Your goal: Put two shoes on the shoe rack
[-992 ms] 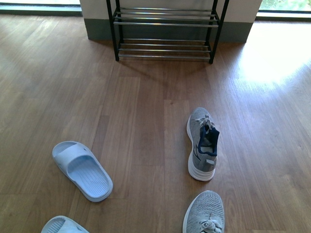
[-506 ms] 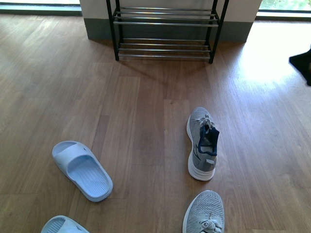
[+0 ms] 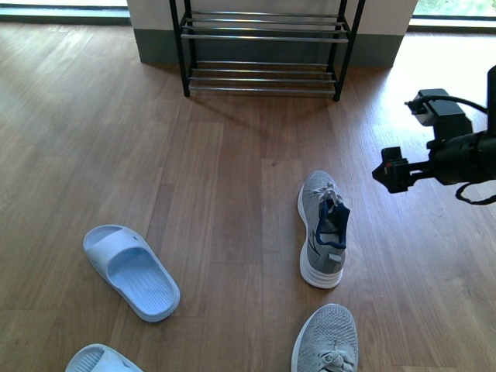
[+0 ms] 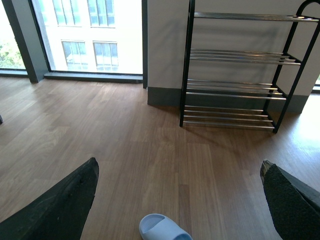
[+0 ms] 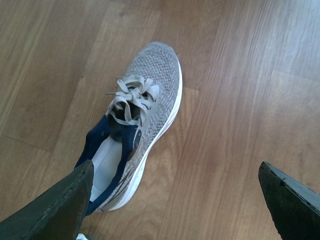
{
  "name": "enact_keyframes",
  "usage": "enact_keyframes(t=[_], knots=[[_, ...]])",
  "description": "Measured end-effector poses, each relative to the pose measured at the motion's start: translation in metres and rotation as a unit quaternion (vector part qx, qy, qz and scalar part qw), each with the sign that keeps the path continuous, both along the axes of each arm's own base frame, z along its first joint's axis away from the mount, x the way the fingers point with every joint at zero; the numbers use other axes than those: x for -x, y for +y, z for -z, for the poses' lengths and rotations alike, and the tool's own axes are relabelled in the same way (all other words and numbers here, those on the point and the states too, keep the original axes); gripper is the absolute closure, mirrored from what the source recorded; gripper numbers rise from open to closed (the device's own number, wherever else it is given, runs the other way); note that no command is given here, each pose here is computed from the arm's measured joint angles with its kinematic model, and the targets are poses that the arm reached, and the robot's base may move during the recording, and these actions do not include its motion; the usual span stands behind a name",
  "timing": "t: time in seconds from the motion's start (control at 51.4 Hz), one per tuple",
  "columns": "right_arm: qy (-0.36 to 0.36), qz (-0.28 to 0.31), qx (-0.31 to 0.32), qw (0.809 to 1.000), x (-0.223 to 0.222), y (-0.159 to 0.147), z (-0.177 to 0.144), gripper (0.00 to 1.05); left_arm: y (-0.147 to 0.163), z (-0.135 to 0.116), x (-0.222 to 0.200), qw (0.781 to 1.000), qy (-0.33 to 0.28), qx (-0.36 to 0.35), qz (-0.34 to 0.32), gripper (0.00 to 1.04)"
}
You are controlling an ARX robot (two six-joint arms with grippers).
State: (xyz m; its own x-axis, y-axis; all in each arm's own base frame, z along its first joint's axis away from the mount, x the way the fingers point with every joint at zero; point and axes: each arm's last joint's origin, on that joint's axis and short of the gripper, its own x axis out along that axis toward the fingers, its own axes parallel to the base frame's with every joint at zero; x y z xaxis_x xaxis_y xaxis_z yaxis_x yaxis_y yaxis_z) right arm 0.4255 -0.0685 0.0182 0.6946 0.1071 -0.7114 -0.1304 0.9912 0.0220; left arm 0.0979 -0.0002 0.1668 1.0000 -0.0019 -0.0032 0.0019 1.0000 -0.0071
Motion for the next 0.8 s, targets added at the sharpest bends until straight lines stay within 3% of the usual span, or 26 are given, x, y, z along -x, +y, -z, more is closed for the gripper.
enact_keyframes(t=[0.409, 0.798], knots=[[0.076, 0.053, -0.066, 0.993, -0.037, 0.027, 0.069, 0.09, 0.000, 0.000, 0.000, 1.000, 0.000, 0.000, 0.000, 0.09], [0.094, 0.073, -0.039, 0.992, -0.045, 0.028, 0.103, 0.09, 0.000, 0.000, 0.000, 1.000, 0.000, 0.000, 0.000, 0.09]])
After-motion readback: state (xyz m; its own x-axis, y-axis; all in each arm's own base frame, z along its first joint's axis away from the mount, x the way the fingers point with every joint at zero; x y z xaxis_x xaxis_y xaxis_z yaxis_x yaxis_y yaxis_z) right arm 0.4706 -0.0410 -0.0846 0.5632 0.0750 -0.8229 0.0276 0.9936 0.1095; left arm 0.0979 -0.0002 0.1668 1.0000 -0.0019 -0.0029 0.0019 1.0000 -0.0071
